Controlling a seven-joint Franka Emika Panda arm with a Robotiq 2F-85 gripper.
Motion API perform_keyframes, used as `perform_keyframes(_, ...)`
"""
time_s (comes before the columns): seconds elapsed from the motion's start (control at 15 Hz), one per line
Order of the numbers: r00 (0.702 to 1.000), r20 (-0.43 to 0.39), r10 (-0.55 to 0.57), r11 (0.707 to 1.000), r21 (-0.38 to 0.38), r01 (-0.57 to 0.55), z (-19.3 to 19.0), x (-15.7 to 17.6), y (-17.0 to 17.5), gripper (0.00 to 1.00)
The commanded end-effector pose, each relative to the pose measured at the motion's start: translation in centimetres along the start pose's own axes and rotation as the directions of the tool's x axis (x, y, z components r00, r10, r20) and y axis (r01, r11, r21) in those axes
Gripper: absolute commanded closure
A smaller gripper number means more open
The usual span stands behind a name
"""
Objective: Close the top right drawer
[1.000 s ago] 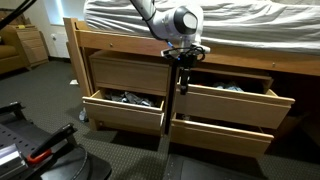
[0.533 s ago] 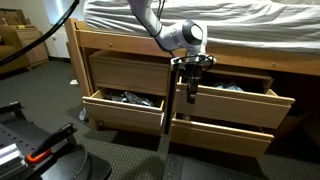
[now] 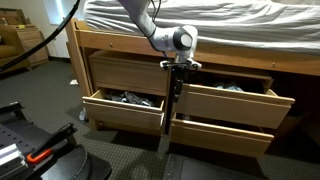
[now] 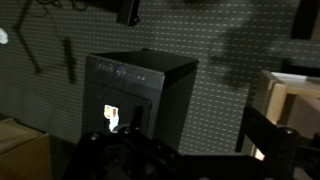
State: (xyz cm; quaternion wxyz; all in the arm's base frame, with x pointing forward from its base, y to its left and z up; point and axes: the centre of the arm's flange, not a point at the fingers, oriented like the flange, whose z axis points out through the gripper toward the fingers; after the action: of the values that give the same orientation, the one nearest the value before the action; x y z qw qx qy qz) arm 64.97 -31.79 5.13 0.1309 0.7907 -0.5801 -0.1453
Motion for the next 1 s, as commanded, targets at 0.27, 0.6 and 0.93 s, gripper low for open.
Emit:
perform_keyframes(0.27, 0.997, -0.007, 0.074, 0.977, 0.203, -0.071, 2.5, 1.4, -1.8, 0.00)
perform_keyframes(0.6, 0.993, -0.008, 0.116, 0.960, 0.256, -0.110, 2.5, 3.1, -1.3, 0.00)
perform_keyframes(0.93, 1.000, -0.008, 0.025, 0.873, 0.488, -0.018, 2.8, 5.6, 1.4, 0.00)
